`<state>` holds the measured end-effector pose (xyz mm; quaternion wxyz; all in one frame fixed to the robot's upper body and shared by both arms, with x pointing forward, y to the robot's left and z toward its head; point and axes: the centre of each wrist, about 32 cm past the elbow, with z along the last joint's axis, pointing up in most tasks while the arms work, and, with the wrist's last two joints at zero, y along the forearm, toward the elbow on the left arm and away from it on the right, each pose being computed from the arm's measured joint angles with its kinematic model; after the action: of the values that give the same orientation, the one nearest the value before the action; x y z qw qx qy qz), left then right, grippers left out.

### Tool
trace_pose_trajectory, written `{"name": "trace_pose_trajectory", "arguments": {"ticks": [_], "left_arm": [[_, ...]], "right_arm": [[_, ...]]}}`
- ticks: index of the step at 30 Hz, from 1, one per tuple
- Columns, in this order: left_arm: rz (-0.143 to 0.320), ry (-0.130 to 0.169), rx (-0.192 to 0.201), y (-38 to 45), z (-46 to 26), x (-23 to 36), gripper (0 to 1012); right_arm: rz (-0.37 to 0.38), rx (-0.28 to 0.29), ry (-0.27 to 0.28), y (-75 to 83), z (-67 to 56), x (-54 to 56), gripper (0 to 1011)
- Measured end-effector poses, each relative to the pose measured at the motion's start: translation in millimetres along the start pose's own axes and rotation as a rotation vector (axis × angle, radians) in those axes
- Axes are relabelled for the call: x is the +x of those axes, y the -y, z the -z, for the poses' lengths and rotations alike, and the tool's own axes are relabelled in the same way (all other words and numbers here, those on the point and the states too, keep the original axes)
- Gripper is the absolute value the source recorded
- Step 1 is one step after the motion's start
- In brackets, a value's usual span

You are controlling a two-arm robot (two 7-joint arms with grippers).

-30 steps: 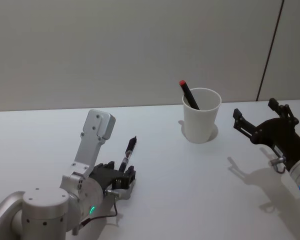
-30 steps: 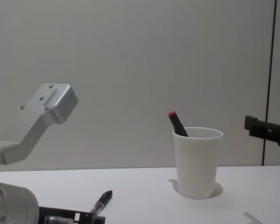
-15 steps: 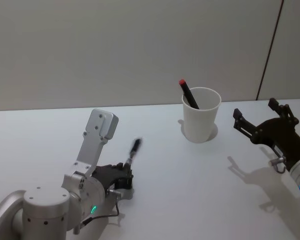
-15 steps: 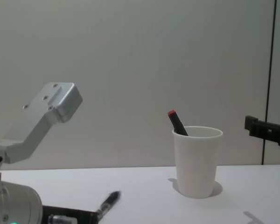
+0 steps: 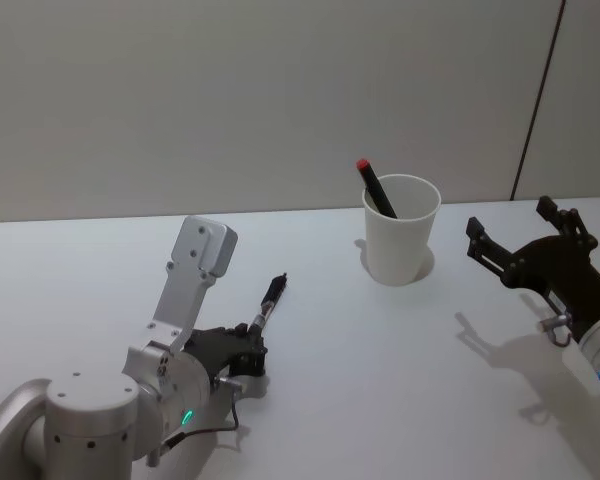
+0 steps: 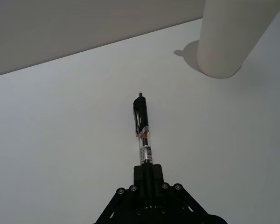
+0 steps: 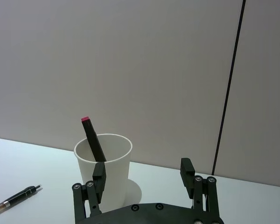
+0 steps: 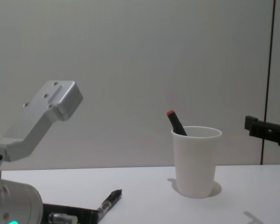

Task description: Place the pen into the pen holder.

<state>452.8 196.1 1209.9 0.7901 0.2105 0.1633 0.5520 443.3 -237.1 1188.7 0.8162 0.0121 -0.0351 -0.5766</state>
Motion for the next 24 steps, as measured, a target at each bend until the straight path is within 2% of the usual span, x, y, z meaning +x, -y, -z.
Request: {"name": "trace_pose_trajectory", "arguments": {"ticks": [3, 9, 14, 18, 20, 23, 24], "left_arm": [[0.001, -0.002, -0.009, -0.1, -0.1, 0.3, 117], [0.002, -0.011, -0.054, -0.9, 2.0, 2.2, 117], [0.005, -0.022, -0.107, -2.6, 3.5, 4.5, 117], [0.011, -0.035, -0.172, -5.0, 4.6, 7.4, 117], [0.013, -0.039, -0.191, -5.9, 5.3, 8.5, 117], [0.025, -0.053, -0.251, -8.5, 6.3, 11.2, 117], [0.025, -0.053, -0.251, -8.5, 6.3, 11.2, 117]], "right_arm": [[0.0, 0.0, 0.0, 0.0, 0.0, 0.0, 1001], [0.0, 0.0, 0.0, 0.0, 0.0, 0.0, 1001], [0.0, 0.0, 0.0, 0.0, 0.0, 0.0, 1001], [0.0, 0.0, 0.0, 0.0, 0.0, 0.0, 1001], [0.0, 0.0, 0.0, 0.0, 0.0, 0.0, 1001], [0.0, 0.0, 0.0, 0.0, 0.0, 0.0, 1001], [0.0, 0.0, 0.0, 0.0, 0.0, 0.0, 1001]]}}
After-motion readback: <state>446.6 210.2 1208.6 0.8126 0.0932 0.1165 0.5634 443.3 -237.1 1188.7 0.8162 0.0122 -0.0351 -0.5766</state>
